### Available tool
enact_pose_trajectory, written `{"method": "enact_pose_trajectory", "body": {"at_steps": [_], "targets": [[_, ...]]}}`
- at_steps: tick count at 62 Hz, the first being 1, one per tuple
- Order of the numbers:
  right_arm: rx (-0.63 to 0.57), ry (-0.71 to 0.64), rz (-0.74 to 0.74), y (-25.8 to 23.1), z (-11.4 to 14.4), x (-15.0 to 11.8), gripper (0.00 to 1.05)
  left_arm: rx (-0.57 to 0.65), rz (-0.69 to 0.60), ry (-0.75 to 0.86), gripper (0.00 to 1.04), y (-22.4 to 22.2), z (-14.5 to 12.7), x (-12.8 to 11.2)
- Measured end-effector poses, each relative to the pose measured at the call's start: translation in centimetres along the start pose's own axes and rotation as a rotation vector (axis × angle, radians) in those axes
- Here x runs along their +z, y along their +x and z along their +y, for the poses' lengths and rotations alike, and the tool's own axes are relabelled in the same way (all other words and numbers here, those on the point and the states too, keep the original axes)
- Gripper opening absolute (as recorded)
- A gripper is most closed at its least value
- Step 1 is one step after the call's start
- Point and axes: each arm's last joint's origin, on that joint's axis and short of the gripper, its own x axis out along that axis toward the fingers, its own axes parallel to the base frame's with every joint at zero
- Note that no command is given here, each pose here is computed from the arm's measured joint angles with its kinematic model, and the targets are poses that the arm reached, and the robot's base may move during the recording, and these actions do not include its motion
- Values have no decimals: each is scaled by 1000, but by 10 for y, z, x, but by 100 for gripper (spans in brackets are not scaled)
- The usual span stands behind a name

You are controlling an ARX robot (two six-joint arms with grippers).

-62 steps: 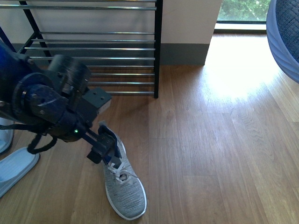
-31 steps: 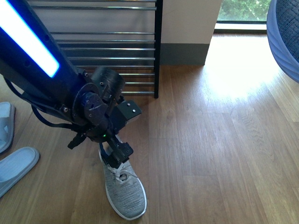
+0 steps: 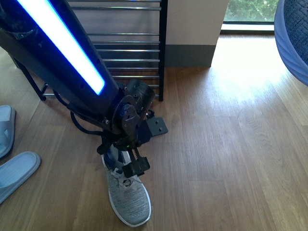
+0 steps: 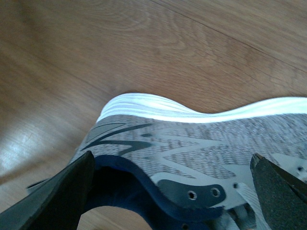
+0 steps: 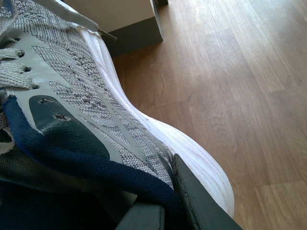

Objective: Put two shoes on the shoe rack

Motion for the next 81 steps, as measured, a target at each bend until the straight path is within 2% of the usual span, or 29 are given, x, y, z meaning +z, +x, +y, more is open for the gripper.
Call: {"method": "enact_pose_trajectory", "body": {"at_steps": [9,26,33,51,63,81], "targets": [[0,0,0,0,0,0,1,62,-12,-179,95,-4,15,-5],[0,0,0,0,0,0,1,219,5,-648,95,-9,44,-36],[0,0,0,0,0,0,1,222,10,-770,95,-6,46,-43],[0,0,0,0,0,0,1,185,56,-806,95,14,23,-41],[0,0,0,0,0,0,1,196,77,-805,95,22,21,-40],[0,0,0,0,0,0,1,211,142,-736,95,37,4,-48]]}}
